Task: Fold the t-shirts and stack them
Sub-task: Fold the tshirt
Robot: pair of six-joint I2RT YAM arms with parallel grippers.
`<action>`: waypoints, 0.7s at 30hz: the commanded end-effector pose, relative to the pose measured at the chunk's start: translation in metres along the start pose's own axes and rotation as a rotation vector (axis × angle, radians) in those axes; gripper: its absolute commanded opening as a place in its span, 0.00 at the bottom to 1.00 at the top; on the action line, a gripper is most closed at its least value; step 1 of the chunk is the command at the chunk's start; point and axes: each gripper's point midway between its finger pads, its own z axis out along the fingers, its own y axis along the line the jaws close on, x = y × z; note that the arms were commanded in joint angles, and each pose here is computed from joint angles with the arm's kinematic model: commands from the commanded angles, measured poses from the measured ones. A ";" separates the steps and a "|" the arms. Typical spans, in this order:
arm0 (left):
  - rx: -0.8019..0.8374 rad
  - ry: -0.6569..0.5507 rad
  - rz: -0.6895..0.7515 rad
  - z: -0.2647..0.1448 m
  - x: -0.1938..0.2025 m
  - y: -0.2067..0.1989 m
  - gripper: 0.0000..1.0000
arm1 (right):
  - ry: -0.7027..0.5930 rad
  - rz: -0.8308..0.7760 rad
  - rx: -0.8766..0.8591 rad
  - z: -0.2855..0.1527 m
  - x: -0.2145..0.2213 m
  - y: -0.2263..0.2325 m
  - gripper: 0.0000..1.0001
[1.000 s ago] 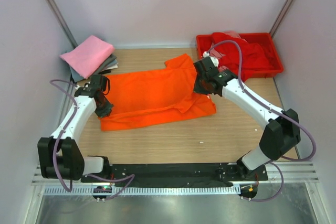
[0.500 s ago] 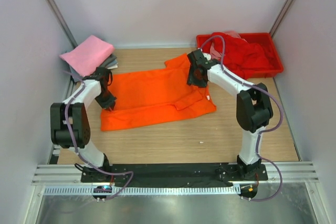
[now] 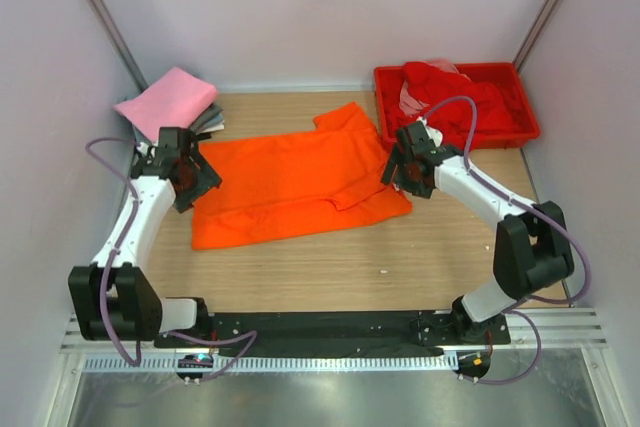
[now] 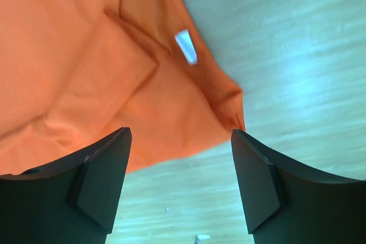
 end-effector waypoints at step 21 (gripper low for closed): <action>-0.099 0.018 -0.113 0.039 0.082 0.070 0.90 | 0.104 0.076 -0.035 0.057 0.051 -0.040 0.21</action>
